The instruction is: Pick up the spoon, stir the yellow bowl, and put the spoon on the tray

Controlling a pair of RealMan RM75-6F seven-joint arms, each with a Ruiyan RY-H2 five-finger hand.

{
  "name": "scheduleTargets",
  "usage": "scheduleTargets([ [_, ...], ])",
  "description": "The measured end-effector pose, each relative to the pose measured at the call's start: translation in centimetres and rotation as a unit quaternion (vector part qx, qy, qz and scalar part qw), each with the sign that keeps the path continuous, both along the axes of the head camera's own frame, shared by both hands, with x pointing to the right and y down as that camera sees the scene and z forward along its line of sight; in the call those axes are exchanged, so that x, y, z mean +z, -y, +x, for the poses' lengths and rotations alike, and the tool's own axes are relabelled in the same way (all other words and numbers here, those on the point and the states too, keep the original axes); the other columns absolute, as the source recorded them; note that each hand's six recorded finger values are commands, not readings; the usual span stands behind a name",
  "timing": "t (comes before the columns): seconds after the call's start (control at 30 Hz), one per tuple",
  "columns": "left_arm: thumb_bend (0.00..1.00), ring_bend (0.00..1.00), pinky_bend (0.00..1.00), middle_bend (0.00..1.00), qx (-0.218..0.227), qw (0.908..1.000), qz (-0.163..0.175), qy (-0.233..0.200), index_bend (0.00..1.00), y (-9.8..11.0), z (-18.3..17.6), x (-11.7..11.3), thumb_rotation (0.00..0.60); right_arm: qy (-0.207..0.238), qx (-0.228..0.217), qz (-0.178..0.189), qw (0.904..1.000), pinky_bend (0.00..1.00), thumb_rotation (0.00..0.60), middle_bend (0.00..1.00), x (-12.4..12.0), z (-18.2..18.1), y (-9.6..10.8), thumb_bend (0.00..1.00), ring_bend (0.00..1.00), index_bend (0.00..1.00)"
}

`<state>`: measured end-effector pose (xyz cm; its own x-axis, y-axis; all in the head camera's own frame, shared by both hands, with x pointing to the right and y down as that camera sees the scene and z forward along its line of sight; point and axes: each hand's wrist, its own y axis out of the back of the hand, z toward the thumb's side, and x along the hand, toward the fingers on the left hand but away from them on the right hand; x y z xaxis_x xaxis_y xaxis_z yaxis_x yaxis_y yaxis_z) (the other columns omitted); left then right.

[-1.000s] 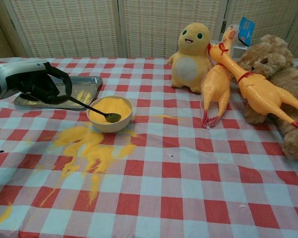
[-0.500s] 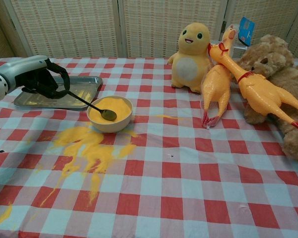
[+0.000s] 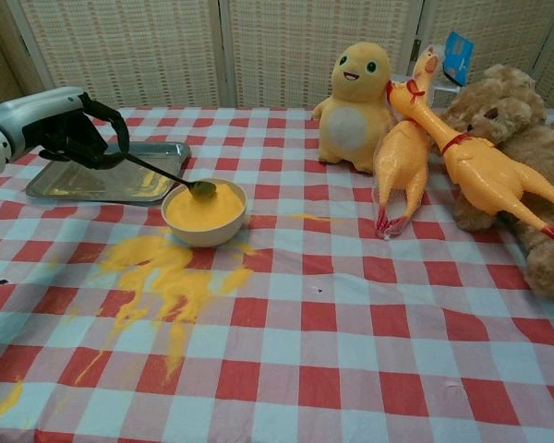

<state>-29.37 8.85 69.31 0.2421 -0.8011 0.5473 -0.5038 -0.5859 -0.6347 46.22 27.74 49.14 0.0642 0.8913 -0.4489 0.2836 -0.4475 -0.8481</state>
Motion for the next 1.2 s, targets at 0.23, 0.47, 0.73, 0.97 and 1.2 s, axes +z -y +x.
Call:
scheduleTargets([
  [0.23,0.75,1.0,1.0,1.0,0.009,0.9989,-0.005,-0.045,0.85,-1.1,0.8,-2.7,0.6,0.001,-0.004,-0.004,1.0,0.0,0.6,0.0,0.2,-0.2,0.0,0.09,0.0,0.0],
  [0.47,0.75,1.0,1.0,1.0,-0.004,0.9983,0.008,-0.057,0.85,-0.5,-0.2,-4.1,0.6,0.002,-0.004,0.0,1.0,0.0,0.6,0.0,-0.1,-0.2,-0.1,0.09,0.0,0.0],
  [0.73,0.75,1.0,1.0,1.0,-0.03,0.9972,-0.041,-0.055,0.85,-0.5,-1.6,-1.4,0.6,-0.001,-0.002,-0.002,1.0,0.0,0.6,0.0,0.1,-0.2,0.0,0.09,0.0,0.0],
  [0.97,0.75,1.0,1.0,1.0,-0.033,0.9967,-0.035,-0.065,0.85,0.3,-1.4,-1.3,0.6,-0.003,0.0,-0.002,1.0,0.0,0.6,0.0,0.2,-0.1,0.0,0.09,0.0,0.0],
  [1.2,0.75,1.0,1.0,1.0,-0.051,0.9965,-0.032,-0.058,0.85,2.7,-3.0,-0.9,0.6,-0.009,0.003,-0.004,0.9999,0.0,0.6,0.0,0.6,0.0,0.2,0.09,0.0,0.0],
])
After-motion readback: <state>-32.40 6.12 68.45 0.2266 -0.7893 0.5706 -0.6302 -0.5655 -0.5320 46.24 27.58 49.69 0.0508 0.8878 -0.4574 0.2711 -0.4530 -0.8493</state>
